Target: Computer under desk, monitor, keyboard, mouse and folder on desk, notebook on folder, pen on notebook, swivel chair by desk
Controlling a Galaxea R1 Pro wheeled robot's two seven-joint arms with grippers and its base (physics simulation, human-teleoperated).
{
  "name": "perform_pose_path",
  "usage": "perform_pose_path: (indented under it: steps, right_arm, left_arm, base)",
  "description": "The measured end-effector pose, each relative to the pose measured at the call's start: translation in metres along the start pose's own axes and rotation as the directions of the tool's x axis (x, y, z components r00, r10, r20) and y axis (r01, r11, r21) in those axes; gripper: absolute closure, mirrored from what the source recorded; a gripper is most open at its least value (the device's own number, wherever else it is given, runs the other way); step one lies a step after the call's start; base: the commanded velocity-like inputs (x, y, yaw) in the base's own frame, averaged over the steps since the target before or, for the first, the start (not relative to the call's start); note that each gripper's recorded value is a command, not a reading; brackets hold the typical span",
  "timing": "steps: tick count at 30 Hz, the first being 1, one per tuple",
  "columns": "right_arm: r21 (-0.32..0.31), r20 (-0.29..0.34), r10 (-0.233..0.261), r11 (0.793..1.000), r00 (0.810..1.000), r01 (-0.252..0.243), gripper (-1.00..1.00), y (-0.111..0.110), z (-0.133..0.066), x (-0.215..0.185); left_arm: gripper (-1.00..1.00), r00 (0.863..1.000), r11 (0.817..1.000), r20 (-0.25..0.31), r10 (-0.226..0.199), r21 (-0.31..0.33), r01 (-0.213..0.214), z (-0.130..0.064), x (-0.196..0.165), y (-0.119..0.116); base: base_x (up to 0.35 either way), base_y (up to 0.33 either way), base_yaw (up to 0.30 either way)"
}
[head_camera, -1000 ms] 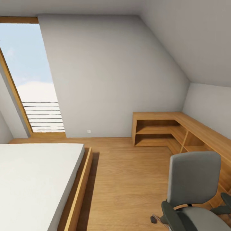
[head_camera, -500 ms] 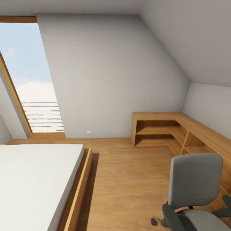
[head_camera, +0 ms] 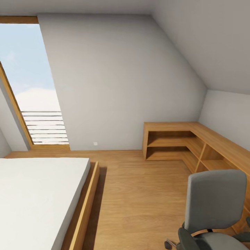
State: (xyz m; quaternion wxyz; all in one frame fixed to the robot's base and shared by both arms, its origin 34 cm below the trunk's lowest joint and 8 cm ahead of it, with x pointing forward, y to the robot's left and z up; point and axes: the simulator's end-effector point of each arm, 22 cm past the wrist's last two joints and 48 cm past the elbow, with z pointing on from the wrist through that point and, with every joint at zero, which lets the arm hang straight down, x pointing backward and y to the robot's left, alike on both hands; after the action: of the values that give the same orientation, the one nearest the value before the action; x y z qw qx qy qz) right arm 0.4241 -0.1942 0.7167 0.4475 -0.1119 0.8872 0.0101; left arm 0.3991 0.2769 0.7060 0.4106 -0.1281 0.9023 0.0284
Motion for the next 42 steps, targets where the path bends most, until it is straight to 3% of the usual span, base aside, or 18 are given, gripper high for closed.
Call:
perform_pose_path:
  steps: [13, 27, 42]
  right_arm:
    - [0.0, 0.0, 0.0, 1.0, 1.0, 0.0, -1.0, -0.0001, -0.0001, 0.0]
    - [0.0, 0.001, 0.0, 1.0, 1.0, 0.0, -1.0, 0.0, -0.0002, -0.0001]
    - [0.0, 0.0, 0.0, 1.0, 1.0, 0.0, -1.0, -0.0001, -0.0002, 0.0]
  left_arm:
    - [-1.0, 1.0, 1.0, 0.0, 0.0, 0.0, 0.0, -0.0001, 0.0, -0.0001]
    - [-1.0, 1.0, 1.0, 0.002, -0.001, 0.0, 0.001, -0.0002, -0.0004, -0.0002]
    - [-1.0, 1.0, 1.0, 0.002, 0.0, 0.0, 0.0, -0.0002, -0.0003, -0.0002]
  base:
    - [0.022, 0.0, 0.0]
    - [0.25, 0.0, 0.0]
    - [0.085, 0.0, 0.0]
